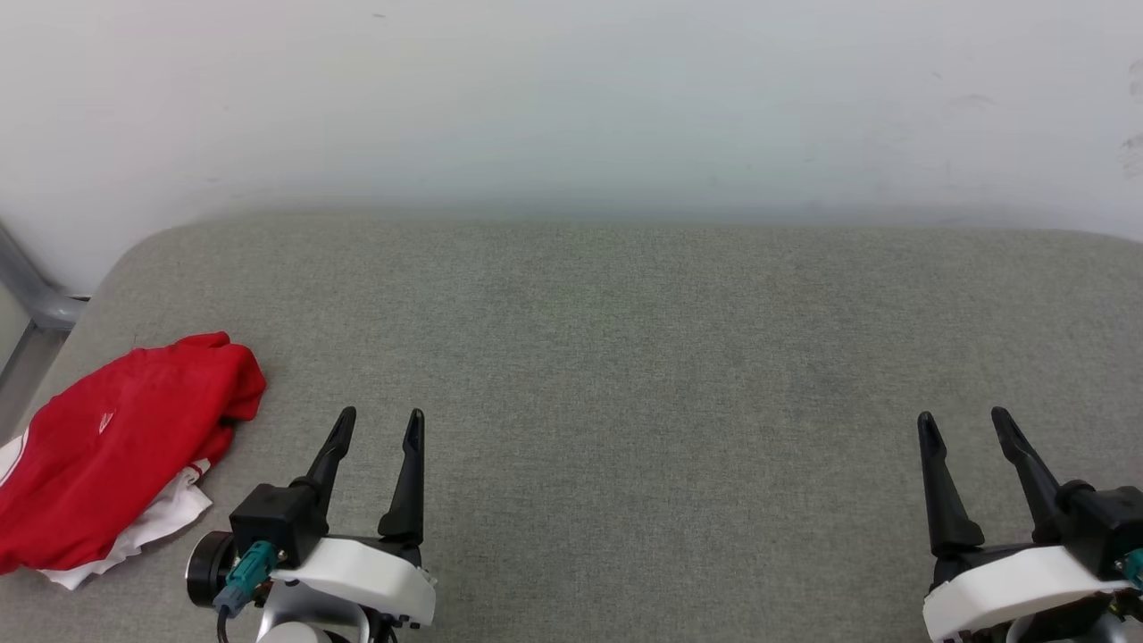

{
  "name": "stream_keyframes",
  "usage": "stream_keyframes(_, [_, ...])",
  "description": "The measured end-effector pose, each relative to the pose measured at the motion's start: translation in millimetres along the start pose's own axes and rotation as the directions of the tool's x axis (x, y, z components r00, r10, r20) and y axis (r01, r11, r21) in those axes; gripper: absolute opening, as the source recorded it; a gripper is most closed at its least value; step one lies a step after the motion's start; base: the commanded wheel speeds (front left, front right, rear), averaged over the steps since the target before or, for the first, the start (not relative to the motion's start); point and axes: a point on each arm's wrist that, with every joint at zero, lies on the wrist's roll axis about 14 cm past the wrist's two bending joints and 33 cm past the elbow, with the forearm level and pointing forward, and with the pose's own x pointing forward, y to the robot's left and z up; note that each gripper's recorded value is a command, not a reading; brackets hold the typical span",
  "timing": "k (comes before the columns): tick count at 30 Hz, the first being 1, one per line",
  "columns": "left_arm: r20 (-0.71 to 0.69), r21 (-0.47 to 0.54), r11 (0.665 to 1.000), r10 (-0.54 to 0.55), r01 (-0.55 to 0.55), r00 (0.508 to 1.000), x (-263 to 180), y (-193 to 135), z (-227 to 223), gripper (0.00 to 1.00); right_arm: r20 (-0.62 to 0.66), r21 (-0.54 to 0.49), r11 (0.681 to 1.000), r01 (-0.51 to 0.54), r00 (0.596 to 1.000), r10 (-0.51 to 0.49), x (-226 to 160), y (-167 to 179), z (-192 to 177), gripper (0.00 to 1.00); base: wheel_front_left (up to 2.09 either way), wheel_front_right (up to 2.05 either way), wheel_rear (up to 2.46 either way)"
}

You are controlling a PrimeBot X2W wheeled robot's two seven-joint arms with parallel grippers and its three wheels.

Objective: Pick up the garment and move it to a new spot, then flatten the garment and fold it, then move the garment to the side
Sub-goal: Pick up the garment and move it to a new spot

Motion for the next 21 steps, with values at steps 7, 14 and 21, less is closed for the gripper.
stream_keyframes(7, [0.012, 0.014, 1.0, 0.007, -0.008, 1.0, -0.3, 3.3, 3.1, 1.0, 0.007, -0.032, 0.999, -0.021, 1.0, 0.021, 1.1, 6.4, 1.2, 1.0, 0.0, 0.0, 0.0])
stream_keyframes(14, [0.031, 0.012, 0.998, 0.065, -0.065, 0.997, -8.5, 21.9, 10.0, 1.0, 0.013, -0.037, 0.995, -0.094, 0.995, 0.095, 12.1, 30.5, 2.3, 1.0, 0.0, 0.0, 0.0])
stream_keyframes(21, [0.041, 0.008, 0.987, 0.162, -0.163, 0.986, -30.7, 51.0, 15.7, 1.0, 0.011, -0.026, 0.979, -0.204, 0.979, 0.204, 27.2, 67.8, 0.3, 1.0, 0.0, 0.0, 0.0])
